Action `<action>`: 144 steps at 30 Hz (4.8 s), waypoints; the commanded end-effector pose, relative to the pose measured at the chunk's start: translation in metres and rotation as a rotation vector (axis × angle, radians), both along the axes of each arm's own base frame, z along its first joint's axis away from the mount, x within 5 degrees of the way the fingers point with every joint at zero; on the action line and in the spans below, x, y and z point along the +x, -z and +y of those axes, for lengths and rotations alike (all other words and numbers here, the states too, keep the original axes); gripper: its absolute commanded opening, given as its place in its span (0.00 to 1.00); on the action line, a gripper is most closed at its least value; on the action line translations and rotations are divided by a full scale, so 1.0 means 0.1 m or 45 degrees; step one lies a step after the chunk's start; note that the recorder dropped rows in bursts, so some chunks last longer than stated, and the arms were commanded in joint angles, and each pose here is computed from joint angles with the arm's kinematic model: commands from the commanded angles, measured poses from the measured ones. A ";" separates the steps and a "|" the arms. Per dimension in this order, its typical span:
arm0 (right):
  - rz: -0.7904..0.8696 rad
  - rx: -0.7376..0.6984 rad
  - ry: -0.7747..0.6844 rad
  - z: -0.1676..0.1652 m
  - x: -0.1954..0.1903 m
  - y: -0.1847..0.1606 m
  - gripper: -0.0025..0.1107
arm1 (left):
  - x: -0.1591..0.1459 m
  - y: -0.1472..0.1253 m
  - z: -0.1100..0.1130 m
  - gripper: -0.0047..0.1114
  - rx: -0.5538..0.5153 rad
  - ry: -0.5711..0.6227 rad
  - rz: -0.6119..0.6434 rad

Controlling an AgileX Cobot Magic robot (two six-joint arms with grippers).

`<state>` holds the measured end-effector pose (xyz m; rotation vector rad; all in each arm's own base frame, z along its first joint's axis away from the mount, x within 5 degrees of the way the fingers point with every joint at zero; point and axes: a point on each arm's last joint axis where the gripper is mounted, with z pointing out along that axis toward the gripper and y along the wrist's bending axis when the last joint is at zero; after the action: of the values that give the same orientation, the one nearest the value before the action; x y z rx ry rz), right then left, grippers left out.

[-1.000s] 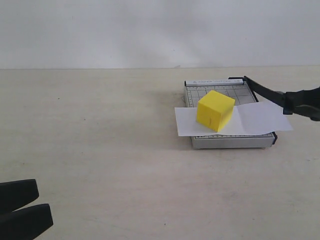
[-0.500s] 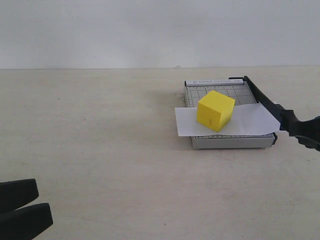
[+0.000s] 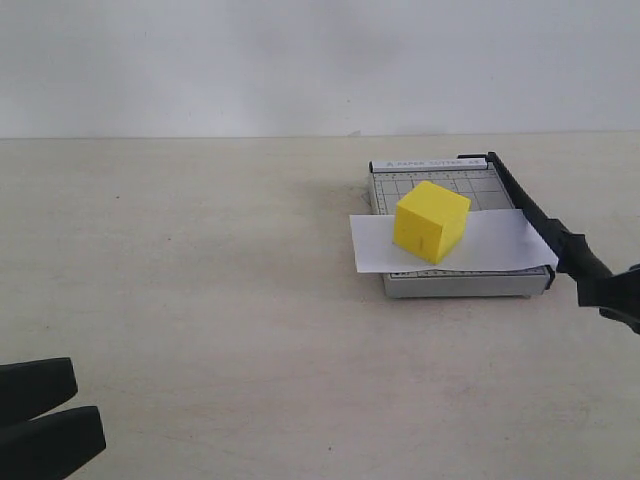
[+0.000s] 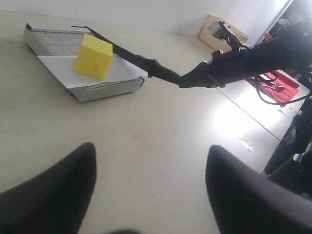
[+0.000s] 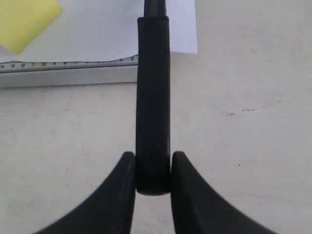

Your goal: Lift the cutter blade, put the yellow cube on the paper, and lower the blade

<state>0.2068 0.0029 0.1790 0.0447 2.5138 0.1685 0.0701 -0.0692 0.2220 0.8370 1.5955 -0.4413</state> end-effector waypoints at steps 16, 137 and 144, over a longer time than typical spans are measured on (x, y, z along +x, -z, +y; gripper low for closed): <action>0.165 0.025 0.001 0.01 -0.28 0.26 0.02 | -0.01 0.01 0.01 0.57 -0.005 -0.003 0.003; -0.010 0.087 -0.229 0.11 0.25 -0.33 0.02 | 0.00 0.01 0.02 0.57 0.001 -0.024 0.003; 0.019 0.109 -0.232 0.12 0.21 -0.29 0.02 | 0.00 0.01 0.02 0.57 0.001 -0.024 0.003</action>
<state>0.2401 0.0066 0.2165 -0.0742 2.4329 0.2657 0.0714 -0.0677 0.2216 0.8246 1.6048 -0.4220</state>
